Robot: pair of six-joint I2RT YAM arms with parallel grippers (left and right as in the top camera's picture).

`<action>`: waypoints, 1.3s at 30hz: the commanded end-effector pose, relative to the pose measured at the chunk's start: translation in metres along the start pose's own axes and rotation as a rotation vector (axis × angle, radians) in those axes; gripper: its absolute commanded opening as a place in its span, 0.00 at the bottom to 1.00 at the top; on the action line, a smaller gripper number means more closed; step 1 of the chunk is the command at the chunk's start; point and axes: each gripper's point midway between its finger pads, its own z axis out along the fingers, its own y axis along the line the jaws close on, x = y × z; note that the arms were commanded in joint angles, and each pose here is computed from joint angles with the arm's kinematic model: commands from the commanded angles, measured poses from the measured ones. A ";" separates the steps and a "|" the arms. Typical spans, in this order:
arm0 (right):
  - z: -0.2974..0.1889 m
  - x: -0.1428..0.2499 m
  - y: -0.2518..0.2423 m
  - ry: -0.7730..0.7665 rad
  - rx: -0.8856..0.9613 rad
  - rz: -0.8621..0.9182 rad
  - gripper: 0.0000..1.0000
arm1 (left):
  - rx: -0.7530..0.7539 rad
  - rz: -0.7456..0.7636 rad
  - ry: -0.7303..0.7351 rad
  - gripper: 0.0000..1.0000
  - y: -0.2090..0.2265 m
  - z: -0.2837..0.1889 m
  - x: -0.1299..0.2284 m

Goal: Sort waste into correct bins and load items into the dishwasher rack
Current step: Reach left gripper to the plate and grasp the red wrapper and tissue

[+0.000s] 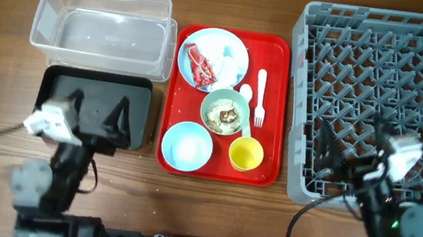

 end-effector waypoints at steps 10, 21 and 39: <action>0.049 -0.039 -0.006 0.315 0.019 0.099 1.00 | 0.024 0.049 0.505 1.00 -0.063 0.126 -0.028; 0.054 -0.026 -0.010 0.367 0.022 0.094 1.00 | 0.008 0.129 0.859 1.00 -0.105 0.247 0.099; 0.049 0.000 -0.012 0.475 0.036 0.134 1.00 | -0.422 0.048 0.948 1.00 -0.053 0.280 0.260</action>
